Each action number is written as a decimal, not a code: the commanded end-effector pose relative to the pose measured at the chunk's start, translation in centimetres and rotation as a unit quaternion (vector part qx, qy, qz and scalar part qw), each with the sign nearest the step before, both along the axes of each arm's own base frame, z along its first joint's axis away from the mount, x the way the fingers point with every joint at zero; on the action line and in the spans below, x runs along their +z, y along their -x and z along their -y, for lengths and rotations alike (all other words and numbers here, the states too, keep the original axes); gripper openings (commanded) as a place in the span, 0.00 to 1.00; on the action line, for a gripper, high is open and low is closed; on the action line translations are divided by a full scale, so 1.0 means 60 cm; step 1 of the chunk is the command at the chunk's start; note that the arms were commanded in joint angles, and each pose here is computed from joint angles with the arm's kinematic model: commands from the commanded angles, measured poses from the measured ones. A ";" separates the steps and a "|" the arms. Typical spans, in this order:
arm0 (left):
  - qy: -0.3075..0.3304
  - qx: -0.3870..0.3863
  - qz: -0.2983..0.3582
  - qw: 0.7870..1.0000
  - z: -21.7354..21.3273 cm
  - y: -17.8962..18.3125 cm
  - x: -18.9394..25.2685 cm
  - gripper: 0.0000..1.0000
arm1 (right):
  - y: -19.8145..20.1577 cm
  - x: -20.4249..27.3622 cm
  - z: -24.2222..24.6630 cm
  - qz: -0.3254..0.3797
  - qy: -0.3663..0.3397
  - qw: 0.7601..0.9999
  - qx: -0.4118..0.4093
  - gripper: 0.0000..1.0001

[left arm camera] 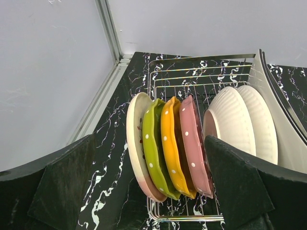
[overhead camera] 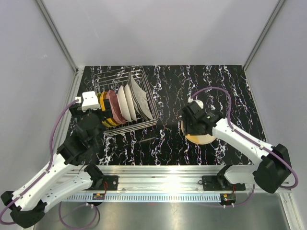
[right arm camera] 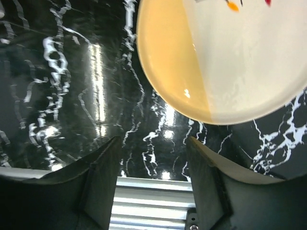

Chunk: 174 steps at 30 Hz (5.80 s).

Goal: Load the plates into the dish rack

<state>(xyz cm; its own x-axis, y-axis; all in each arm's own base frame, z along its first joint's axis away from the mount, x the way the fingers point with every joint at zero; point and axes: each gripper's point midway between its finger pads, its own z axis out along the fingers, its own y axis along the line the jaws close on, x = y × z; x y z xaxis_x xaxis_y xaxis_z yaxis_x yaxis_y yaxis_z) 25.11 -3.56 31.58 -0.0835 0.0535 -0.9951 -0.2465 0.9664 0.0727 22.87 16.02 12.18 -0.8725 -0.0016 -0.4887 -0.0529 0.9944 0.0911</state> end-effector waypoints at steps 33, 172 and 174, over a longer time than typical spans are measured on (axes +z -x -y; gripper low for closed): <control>0.039 -0.024 0.018 0.999 0.015 -0.002 0.030 0.99 | -0.047 -0.176 -0.033 -0.016 0.097 0.995 -0.002 0.40; 0.322 -0.282 -0.378 0.821 0.469 0.141 -0.316 0.99 | -0.026 -0.072 -0.078 0.103 -0.087 0.990 0.052 0.00; 0.321 -0.277 -0.389 0.818 0.487 0.137 -0.327 0.99 | -0.014 -0.068 -0.077 0.106 -0.094 0.988 0.053 0.00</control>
<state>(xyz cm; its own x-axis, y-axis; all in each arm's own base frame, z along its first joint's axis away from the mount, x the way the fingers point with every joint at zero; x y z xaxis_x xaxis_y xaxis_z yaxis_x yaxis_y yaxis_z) 15.83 -29.17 9.24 -0.8519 -0.1556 -0.5000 0.1172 0.8740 -0.4715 24.02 19.40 6.90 -0.7747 -0.0383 -0.6312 -0.1890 0.9665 0.1734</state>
